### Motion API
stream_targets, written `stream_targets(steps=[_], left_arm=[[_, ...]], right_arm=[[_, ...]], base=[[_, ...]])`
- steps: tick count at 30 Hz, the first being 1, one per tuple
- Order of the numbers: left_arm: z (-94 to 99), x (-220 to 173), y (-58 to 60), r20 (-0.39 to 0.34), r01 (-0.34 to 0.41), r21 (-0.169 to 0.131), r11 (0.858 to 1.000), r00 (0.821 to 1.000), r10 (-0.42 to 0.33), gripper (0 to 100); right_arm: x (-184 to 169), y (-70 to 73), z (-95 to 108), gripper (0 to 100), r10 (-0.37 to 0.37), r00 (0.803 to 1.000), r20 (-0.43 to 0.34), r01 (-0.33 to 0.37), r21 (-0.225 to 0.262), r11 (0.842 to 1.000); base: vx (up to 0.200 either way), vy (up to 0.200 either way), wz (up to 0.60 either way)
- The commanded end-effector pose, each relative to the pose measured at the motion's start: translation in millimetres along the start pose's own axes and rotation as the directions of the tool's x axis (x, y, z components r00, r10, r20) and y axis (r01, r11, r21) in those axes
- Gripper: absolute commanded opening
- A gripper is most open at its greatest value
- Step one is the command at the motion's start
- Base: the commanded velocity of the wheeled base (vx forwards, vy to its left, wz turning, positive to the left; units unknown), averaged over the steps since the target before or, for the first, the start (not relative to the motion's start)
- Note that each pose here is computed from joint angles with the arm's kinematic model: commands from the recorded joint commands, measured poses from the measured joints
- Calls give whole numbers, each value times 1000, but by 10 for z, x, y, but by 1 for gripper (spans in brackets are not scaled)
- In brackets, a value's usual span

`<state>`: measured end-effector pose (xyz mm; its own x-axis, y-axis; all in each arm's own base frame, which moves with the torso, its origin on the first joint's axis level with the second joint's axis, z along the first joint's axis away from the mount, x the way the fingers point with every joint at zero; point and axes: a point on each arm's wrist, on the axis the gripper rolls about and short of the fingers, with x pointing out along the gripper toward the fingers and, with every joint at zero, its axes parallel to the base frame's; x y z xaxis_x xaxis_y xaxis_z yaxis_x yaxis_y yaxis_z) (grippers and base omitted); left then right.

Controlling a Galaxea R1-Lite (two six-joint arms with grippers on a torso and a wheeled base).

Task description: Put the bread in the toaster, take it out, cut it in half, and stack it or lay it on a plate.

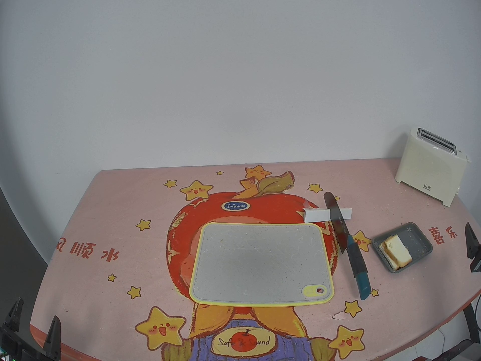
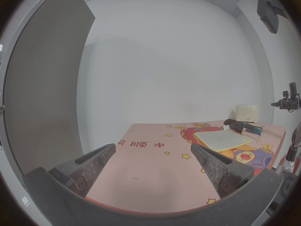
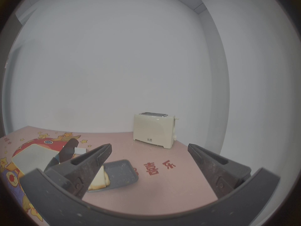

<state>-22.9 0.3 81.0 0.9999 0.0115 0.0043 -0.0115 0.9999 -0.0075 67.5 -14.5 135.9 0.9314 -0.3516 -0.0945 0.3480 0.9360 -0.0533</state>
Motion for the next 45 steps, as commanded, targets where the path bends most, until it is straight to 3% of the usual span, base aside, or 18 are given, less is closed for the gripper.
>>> stream_targets(steps=[1, 5, 15, 45], left_arm=[[-51, 5, 0, -7, -1, 0, 1000, 1000, 1, 100], [-51, 5, 0, -7, -1, 0, 1000, 1000, 1, 100], [-51, 5, 0, -7, -1, 0, 1000, 1000, 1, 100], [-51, 5, 0, -7, -1, 0, 1000, 1000, 1, 100]], right_arm=[[-180, -41, -51, 100, -5, 1000, 29, 4, 5, 1000], [-271, -61, -29, 100, -5, 999, 48, 5, 10, 1000], [-402, -76, -146, 100, 40, 999, 21, -40, 4, 999], [-653, -116, -450, 100, 69, 997, -16, -69, -3, 998]], base=[[0, 0, 0], [0, 0, 0], [0, 0, 0], [0, 0, 0]])
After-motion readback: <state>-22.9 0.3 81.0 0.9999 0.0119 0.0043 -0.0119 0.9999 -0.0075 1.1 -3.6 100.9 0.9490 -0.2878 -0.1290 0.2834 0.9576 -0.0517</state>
